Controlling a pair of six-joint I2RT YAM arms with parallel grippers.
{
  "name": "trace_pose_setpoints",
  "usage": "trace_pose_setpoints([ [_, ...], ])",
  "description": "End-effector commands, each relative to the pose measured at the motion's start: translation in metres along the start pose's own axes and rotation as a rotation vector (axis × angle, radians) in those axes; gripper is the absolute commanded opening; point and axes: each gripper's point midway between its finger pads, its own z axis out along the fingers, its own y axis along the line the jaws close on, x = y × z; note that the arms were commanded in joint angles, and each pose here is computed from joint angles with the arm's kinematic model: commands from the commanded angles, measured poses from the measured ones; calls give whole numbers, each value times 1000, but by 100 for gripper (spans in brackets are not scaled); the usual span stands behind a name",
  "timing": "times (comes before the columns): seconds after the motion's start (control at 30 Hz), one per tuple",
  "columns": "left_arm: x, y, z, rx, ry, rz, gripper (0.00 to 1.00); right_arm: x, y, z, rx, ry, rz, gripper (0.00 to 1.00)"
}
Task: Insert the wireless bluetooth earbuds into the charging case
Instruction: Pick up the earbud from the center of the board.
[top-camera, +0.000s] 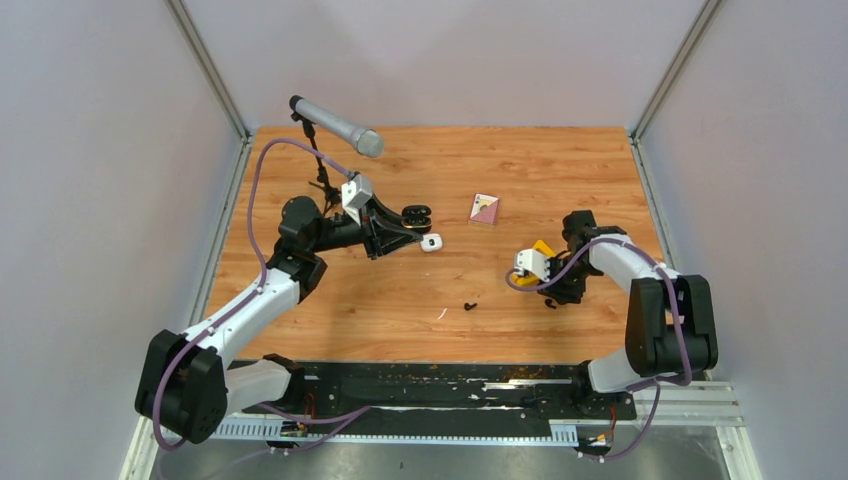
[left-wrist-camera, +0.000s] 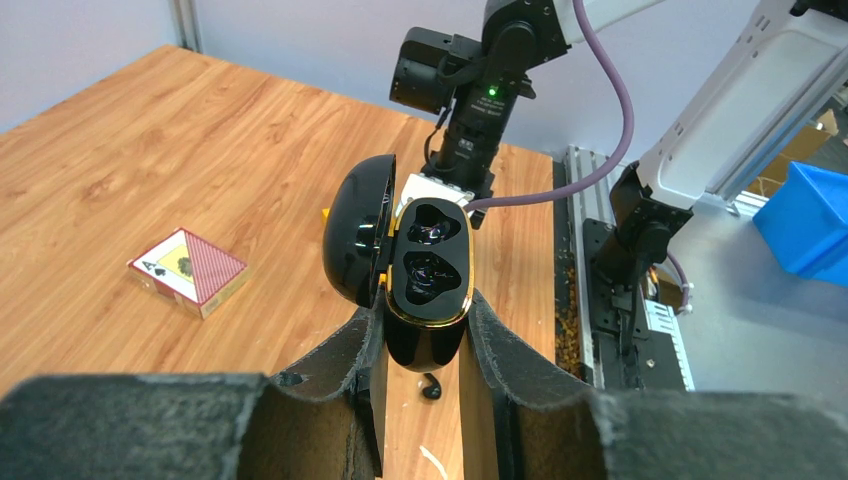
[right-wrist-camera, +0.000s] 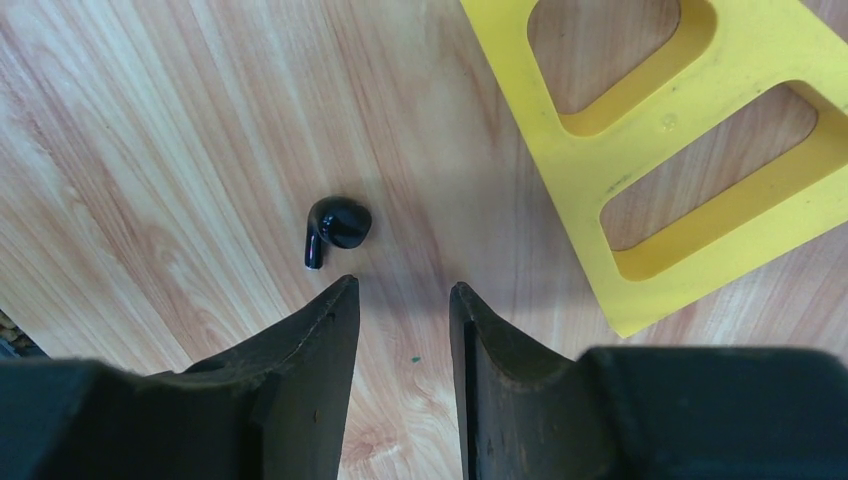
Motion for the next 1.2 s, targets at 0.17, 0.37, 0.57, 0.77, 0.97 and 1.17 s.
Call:
trace_pose_setpoints([
  [0.17, -17, 1, 0, -15, -35, 41, 0, -20, 10, 3, -45, -93, -37, 38],
  [0.37, -15, 2, 0, -19, -32, 37, 0, -34, 13, 6, -43, -129, -46, 38],
  [0.57, -13, 3, 0, -25, -29, 32, 0, -40, 14, 6, -45, -144, -40, 35],
  [0.77, -11, 3, -1, -29, -25, 28, 0, -35, 22, 8, -76, -125, -42, 26],
  [0.97, -10, 4, -1, -30, -22, 23, 0, -37, 23, 13, -98, -142, -26, 25],
  [1.17, -9, 3, -1, -27, -17, 21, 0, -37, 27, 19, -143, -147, -47, 24],
])
